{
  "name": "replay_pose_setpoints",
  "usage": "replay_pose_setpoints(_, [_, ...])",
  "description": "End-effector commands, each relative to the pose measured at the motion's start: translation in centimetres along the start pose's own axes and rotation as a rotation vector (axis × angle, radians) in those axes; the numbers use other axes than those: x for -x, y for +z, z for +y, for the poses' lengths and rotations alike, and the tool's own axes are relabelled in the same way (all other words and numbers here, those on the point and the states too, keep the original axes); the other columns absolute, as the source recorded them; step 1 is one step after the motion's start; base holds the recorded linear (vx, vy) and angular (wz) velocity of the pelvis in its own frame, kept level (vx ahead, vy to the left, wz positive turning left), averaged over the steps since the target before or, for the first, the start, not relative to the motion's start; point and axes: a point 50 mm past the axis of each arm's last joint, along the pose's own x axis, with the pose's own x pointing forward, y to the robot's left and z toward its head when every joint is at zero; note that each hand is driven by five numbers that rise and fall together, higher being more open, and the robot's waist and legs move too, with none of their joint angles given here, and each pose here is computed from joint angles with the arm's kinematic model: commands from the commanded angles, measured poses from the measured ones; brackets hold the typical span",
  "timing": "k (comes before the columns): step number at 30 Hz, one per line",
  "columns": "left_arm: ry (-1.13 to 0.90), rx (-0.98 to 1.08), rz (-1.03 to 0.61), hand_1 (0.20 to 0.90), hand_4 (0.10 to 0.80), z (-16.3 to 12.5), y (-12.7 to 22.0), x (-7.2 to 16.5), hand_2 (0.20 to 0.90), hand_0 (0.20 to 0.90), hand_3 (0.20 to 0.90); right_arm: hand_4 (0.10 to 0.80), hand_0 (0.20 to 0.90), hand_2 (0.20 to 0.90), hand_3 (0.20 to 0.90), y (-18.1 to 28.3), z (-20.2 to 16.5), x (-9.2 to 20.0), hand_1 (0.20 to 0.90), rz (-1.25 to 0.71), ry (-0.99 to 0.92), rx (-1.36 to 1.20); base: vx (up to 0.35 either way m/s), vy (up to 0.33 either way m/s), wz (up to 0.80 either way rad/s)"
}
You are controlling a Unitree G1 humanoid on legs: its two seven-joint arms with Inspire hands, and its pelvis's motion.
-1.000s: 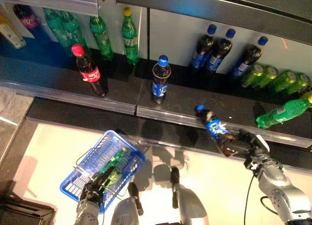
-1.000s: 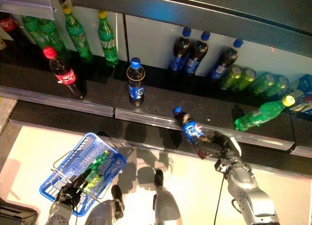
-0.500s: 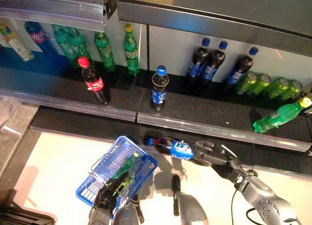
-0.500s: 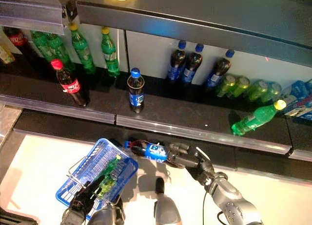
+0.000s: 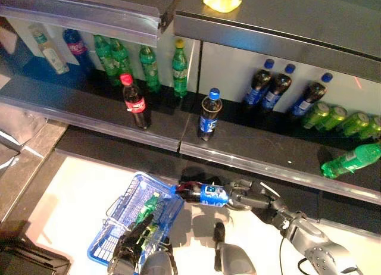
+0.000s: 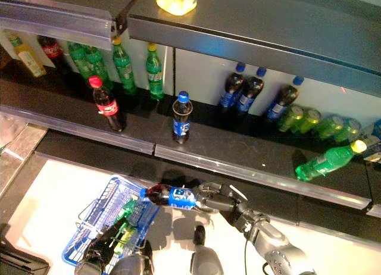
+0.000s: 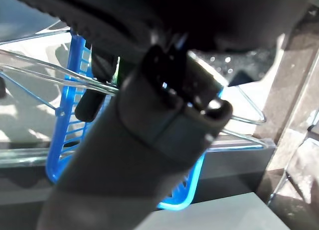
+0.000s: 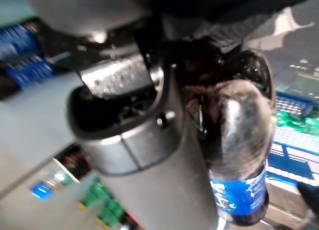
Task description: Pick up the drink and place into the basket.
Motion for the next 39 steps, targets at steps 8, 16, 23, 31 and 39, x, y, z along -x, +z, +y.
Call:
replay_pose_setpoints(8, [-0.423,-0.146,-0.199,0.3,0.1,-5.0,3.9,1.0,0.3,0.3,0.2,0.1,0.3,0.3,0.2,7.3,5.1,-2.0,0.3,-0.25,0.273,0.143,-0.009,0.024,0.16])
replay_pose_setpoints(16, [-0.634,-0.2,-0.226,0.3,0.1,-8.9,4.6,2.3,0.3,0.3,0.2,0.1,0.3,0.3,0.2,8.8,6.9,-3.2,0.3,-0.267,0.284,0.182,-0.014,0.02,0.12])
replay_pose_setpoints(23, [-0.768,-0.293,-0.241,0.3,0.1,-10.6,4.8,3.9,0.3,0.3,0.2,0.1,0.3,0.3,0.2,9.3,7.0,-3.6,0.3,-0.29,0.233,0.188,-0.003,0.011,0.09])
replay_pose_setpoints(31, [-0.876,-0.357,-0.227,0.3,0.1,-11.8,5.1,5.8,0.3,0.3,0.2,0.1,0.3,0.3,0.2,8.6,5.9,-3.5,0.3,-0.276,0.139,0.202,0.013,0.012,0.09])
replay_pose_setpoints(39, [-0.993,-0.366,-0.214,0.3,0.1,-13.6,5.5,7.6,0.3,0.3,0.2,0.1,0.3,0.3,0.2,8.3,5.2,-3.3,0.3,-0.281,0.069,0.235,0.01,-0.004,0.06])
